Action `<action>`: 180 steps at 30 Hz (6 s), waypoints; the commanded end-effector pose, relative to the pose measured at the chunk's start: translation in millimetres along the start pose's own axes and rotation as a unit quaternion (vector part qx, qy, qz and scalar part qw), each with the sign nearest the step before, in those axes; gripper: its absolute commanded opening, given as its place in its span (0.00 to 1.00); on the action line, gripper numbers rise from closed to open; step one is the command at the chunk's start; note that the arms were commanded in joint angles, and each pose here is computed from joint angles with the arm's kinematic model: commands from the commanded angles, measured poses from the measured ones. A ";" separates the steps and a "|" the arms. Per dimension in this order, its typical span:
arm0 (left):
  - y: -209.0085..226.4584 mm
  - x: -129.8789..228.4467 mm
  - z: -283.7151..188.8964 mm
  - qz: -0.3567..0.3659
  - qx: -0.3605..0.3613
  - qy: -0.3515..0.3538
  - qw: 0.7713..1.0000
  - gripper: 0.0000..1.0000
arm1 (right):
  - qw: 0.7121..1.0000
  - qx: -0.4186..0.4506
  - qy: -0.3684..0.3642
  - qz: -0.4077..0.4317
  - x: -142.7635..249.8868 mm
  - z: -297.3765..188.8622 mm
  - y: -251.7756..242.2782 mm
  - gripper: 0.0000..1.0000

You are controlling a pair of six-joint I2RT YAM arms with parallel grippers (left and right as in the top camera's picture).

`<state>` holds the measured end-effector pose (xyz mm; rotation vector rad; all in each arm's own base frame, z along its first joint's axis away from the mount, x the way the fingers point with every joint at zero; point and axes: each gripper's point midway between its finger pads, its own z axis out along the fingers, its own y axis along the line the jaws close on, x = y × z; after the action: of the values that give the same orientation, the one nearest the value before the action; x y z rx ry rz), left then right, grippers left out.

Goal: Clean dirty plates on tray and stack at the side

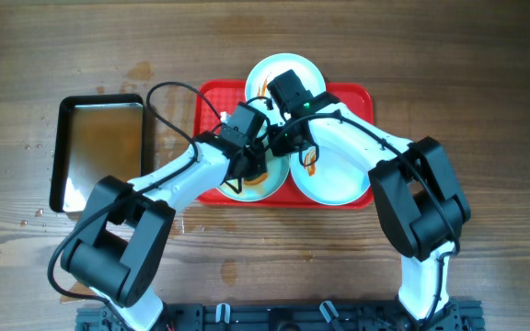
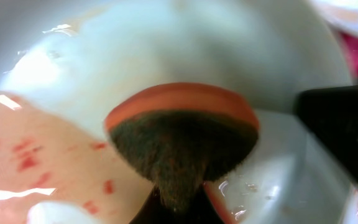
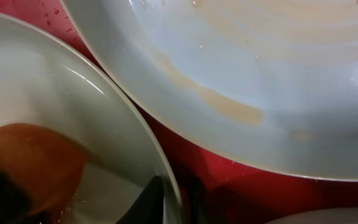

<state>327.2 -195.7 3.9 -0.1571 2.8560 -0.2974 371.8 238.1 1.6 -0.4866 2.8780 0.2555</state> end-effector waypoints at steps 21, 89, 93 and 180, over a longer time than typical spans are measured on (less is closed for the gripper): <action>67.8 -43.7 -110.8 -0.072 -0.066 -0.114 0.989 0.04 | 0.999 0.015 0.028 0.001 8.5 7.1 -5.7 0.04; 225.9 -64.6 -139.3 -0.276 -0.059 -0.106 0.954 0.04 | 0.820 0.365 -0.205 -0.391 -65.4 -206.6 85.6 0.04; 225.8 -64.2 -139.2 -0.276 -0.059 -0.105 0.954 0.04 | 0.899 0.204 -0.191 -0.338 -46.0 -171.3 104.6 0.04; 3.3 -5.5 -5.2 -0.091 0.091 0.054 0.990 0.04 | 0.993 -0.111 -0.011 0.036 15.1 -5.6 9.4 0.04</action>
<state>339.9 -177.0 24.9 -0.3963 2.8632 -0.6050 355.8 241.3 13.0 -0.4325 2.8404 0.5933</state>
